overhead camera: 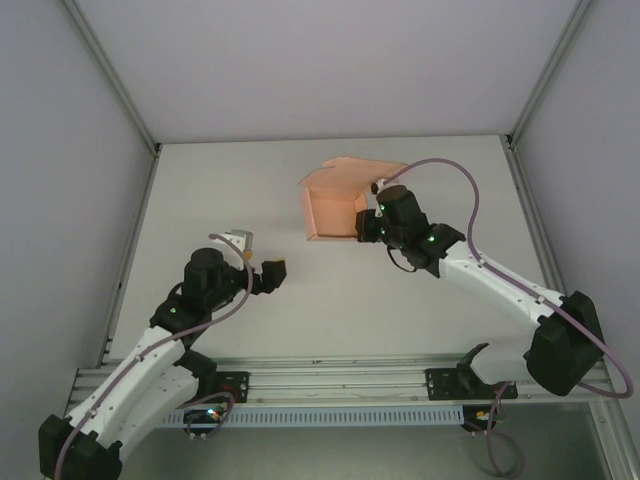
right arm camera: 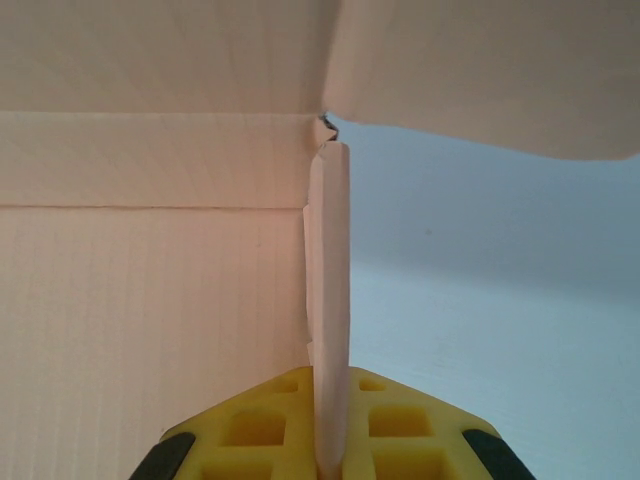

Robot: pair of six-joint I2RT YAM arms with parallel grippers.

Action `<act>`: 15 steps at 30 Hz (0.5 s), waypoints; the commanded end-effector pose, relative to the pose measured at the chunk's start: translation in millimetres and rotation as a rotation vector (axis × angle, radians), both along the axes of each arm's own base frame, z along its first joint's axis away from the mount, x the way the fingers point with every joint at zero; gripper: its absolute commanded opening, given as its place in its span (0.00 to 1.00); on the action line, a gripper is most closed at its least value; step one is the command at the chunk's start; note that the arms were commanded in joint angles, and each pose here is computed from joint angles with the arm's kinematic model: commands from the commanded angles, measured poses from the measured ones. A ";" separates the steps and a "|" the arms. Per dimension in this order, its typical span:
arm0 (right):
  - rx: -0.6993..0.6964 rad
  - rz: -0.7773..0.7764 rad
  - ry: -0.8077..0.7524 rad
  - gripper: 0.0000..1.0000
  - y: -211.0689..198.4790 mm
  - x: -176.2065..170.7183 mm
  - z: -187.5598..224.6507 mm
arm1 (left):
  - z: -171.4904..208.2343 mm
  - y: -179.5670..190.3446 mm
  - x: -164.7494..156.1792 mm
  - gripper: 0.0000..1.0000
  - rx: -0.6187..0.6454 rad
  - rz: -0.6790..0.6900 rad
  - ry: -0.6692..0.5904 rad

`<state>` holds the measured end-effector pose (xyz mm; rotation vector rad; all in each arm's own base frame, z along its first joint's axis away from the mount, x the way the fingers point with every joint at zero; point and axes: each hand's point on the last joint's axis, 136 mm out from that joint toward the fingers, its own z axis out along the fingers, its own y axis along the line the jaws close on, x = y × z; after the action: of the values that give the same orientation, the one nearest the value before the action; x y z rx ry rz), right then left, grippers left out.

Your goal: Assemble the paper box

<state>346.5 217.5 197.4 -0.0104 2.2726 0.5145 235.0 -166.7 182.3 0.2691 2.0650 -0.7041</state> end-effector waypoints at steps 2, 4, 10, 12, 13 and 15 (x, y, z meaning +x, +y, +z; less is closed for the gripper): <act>-0.227 -0.110 0.158 0.00 -18.2 -4.9 -83.4 | -7.5 21.3 2.4 1.00 0.054 0.113 0.032; -0.287 -0.108 0.205 0.00 -10.7 -6.4 -111.4 | -8.8 22.5 2.5 1.00 0.062 0.118 0.038; -0.482 -0.123 0.219 0.02 4.1 -6.2 -152.2 | -14.5 26.8 3.1 1.00 0.085 0.137 0.057; -0.527 -0.123 0.233 0.06 7.8 -9.1 -163.4 | -15.5 28.2 3.0 1.00 0.092 0.142 0.059; -0.544 -0.127 0.243 0.09 7.7 -10.7 -169.2 | -15.9 29.5 3.4 1.00 0.096 0.147 0.060; -0.560 -0.128 0.248 0.14 11.0 -15.7 -174.8 | -16.8 31.5 3.8 1.00 0.107 0.154 0.060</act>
<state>332.8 239.3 26.6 -0.1245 2.5834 -0.0867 236.2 -141.5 160.6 0.1778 2.1559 -0.5488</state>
